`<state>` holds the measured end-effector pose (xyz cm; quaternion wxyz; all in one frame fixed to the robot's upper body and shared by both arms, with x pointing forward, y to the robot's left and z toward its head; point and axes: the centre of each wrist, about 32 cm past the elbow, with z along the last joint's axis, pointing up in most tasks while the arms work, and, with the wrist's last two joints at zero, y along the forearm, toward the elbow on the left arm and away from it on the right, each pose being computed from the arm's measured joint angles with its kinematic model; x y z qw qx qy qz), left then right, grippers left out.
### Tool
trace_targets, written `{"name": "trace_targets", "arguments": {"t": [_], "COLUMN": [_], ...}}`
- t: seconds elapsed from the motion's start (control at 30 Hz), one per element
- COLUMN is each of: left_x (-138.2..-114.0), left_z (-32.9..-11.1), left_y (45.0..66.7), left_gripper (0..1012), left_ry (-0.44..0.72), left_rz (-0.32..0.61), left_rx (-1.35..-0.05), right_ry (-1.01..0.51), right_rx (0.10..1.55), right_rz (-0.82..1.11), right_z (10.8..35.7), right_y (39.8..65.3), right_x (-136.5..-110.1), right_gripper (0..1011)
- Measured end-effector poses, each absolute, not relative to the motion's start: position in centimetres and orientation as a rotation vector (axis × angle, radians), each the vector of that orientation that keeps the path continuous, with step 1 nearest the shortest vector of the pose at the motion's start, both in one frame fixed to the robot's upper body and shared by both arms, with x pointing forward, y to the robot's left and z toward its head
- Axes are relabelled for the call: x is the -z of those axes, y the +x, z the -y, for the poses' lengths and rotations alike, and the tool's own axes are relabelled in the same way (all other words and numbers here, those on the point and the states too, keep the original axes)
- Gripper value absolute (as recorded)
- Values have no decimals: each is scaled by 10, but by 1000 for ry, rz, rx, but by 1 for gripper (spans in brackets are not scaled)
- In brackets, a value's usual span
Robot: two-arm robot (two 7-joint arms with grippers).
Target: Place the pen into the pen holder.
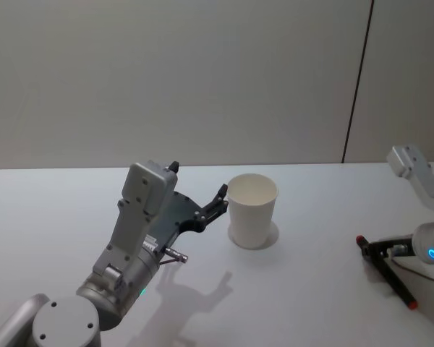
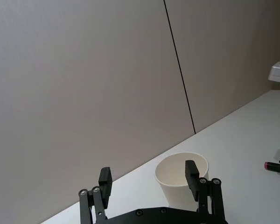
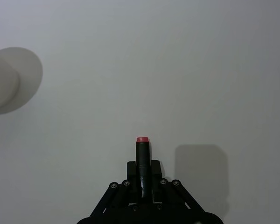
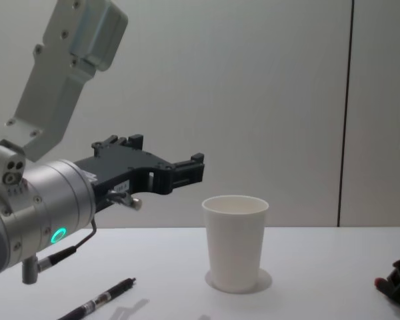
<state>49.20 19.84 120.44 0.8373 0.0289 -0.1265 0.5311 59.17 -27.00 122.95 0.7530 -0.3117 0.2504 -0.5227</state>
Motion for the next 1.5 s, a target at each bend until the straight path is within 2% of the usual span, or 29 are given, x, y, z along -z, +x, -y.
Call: {"name": "trace_targets", "arguments": {"t": [0.87, 1.5], "left_x": [-1204, -1204], "left_z": [-198, -198], "left_y": [492, 492], "left_gripper": [1003, 1003], "left_ry": [61, 61], "left_rz": [268, 268], "left_rx": [-1124, -1124], "right_ry": [-463, -274], "right_rx": [1189, 1191], "right_rz": [-268, -17], "right_z": [267, 259], "right_y": [572, 558], "right_x": [-1250, -1249], "right_gripper": [165, 165]}}
